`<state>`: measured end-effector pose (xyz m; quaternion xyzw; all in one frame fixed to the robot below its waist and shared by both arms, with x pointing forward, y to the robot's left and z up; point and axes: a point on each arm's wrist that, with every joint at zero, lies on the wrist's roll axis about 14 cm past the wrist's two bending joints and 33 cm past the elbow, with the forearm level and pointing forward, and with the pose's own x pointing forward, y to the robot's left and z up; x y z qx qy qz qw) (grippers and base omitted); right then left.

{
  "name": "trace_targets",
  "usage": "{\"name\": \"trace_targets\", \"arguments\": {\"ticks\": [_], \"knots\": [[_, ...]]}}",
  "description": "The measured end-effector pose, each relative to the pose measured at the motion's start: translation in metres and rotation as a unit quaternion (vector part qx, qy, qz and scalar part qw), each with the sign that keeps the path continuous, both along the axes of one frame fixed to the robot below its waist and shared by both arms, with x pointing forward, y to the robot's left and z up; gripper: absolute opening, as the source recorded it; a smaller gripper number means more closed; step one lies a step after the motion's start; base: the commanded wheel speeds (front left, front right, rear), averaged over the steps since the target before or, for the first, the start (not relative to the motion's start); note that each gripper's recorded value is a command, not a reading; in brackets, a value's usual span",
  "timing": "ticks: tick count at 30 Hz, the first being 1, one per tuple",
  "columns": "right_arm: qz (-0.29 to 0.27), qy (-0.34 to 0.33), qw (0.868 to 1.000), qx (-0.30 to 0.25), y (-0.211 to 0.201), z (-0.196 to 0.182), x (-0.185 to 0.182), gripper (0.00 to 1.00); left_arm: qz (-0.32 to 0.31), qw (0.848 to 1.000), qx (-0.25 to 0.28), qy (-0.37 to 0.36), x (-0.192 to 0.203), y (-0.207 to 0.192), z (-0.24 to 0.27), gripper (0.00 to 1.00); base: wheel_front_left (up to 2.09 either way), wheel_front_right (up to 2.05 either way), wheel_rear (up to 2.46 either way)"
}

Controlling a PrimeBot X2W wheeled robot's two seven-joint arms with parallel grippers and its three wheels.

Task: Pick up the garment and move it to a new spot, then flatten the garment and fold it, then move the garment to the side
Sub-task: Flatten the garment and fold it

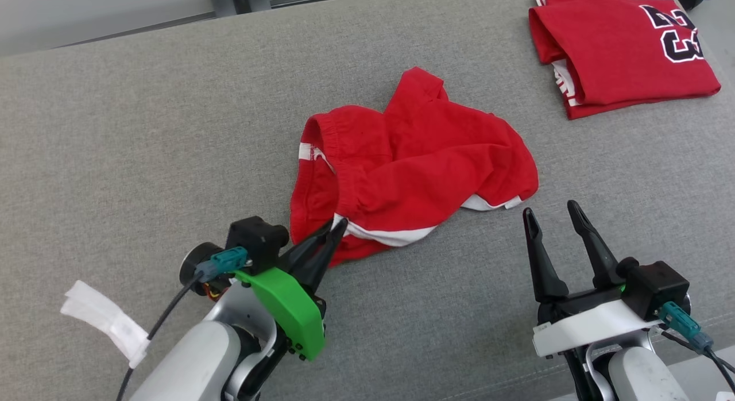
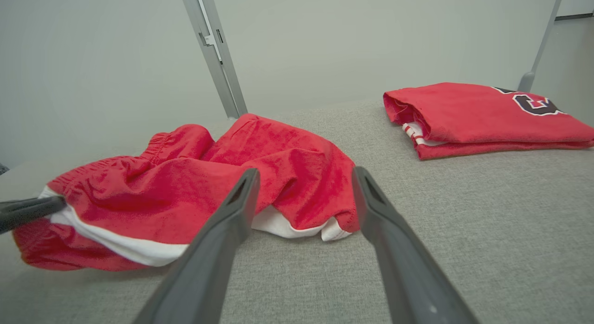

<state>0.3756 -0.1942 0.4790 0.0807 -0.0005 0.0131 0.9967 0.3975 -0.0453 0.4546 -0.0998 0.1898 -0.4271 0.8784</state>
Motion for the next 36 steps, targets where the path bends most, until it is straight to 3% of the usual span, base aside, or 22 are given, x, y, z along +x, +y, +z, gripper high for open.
{"name": "trace_targets", "arguments": {"ticks": [7,15,24,26,27,30,31,36], "knots": [[-0.001,0.040,0.999,0.024,0.000,-0.025,-0.005,1.00,0.076,0.994,-0.073,-0.016,0.022,0.028,0.028,0.00,0.00,0.00,0.00],[-0.019,0.088,0.993,0.076,-0.007,-0.057,0.000,1.00,0.124,0.989,-0.083,-0.025,0.033,0.055,0.030,0.00,0.00,0.00,0.00],[0.046,0.140,0.989,0.009,0.001,-0.086,0.017,1.00,0.147,0.986,-0.077,-0.029,0.043,0.069,0.025,0.00,0.00,0.00,0.00],[0.057,0.145,0.988,0.002,0.004,-0.089,0.018,0.72,0.149,0.985,-0.077,-0.029,0.043,0.070,0.024,0.00,0.00,0.00,0.00],[0.060,0.146,0.987,0.001,0.006,-0.090,0.018,0.41,0.149,0.985,-0.076,-0.028,0.043,0.071,0.022,0.00,0.00,0.00,0.00],[0.070,0.149,0.986,-0.002,0.010,-0.091,0.019,0.08,0.154,0.985,-0.076,-0.028,0.043,0.073,0.021,0.00,0.00,0.00,0.00],[0.073,0.150,0.986,-0.003,0.012,-0.092,0.019,0.00,0.154,0.985,-0.075,-0.027,0.043,0.073,0.020,0.00,0.00,0.00,0.00],[0.085,0.155,0.984,-0.009,0.016,-0.094,0.015,0.00,0.156,0.984,-0.076,-0.027,0.043,0.075,0.019,0.00,0.00,0.00,0.00]]}}
